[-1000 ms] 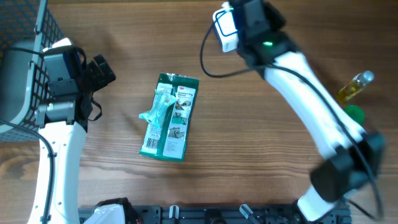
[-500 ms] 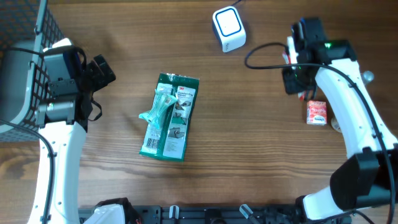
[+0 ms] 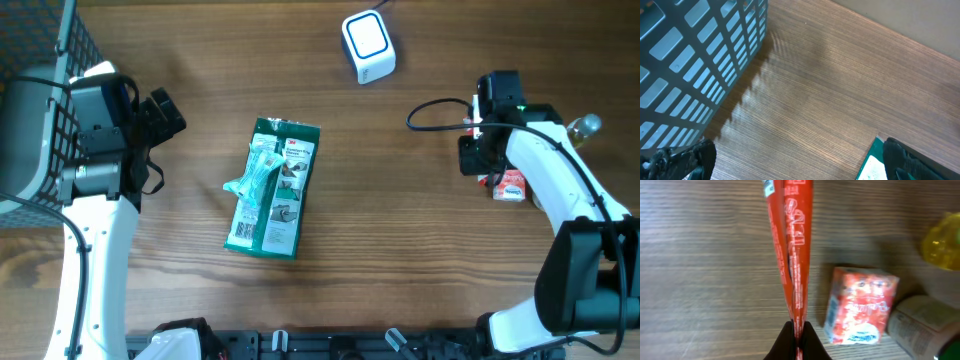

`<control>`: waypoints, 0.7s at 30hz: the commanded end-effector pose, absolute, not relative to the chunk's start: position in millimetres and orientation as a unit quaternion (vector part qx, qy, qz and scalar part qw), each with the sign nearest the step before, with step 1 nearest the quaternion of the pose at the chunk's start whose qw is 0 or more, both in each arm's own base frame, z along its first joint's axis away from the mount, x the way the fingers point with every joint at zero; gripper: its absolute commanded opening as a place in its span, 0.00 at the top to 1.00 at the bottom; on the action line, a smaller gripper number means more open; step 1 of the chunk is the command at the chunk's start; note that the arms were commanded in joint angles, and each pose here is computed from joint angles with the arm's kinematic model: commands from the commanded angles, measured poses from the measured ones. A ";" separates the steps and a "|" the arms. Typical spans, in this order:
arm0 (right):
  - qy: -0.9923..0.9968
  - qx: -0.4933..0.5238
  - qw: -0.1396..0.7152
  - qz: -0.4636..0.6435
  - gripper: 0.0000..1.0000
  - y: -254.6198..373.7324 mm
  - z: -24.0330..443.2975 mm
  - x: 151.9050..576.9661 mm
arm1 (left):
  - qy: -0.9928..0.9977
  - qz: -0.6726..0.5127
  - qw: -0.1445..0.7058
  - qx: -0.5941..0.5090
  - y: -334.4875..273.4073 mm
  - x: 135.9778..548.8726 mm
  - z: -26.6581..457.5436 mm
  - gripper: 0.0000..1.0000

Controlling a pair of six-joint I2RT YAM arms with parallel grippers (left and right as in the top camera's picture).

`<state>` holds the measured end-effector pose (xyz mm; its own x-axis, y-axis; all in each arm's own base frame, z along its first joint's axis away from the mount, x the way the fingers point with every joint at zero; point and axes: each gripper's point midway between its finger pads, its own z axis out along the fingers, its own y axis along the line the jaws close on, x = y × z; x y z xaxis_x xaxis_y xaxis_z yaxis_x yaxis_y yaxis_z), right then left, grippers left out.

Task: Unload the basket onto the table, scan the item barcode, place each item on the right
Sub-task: 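Carry the red tubes right and set them beside the tissue packet, then move the right gripper back over the green glove package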

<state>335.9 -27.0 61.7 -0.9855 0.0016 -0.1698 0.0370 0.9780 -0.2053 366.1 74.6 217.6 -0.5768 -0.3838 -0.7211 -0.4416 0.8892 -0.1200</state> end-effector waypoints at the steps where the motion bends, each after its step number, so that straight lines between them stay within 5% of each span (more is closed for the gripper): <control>1: 0.977 0.083 0.089 -0.174 0.96 -53.8 63.3 332.0 | 0.885 0.043 0.402 -0.233 78.5 367.0 221.6 0.00; 15: 0.967 0.124 0.061 -0.213 0.95 -72.0 53.9 308.2 | 0.885 0.043 0.402 -0.233 78.5 367.0 221.6 0.00; 18: 0.968 0.126 0.066 -0.209 0.62 -71.9 53.6 310.8 | 0.885 0.043 0.402 -0.233 78.5 367.0 221.5 0.00; 21: 0.977 0.123 0.067 -0.161 0.57 -56.5 47.7 314.8 | 0.885 0.043 0.402 -0.233 78.5 367.0 221.6 0.00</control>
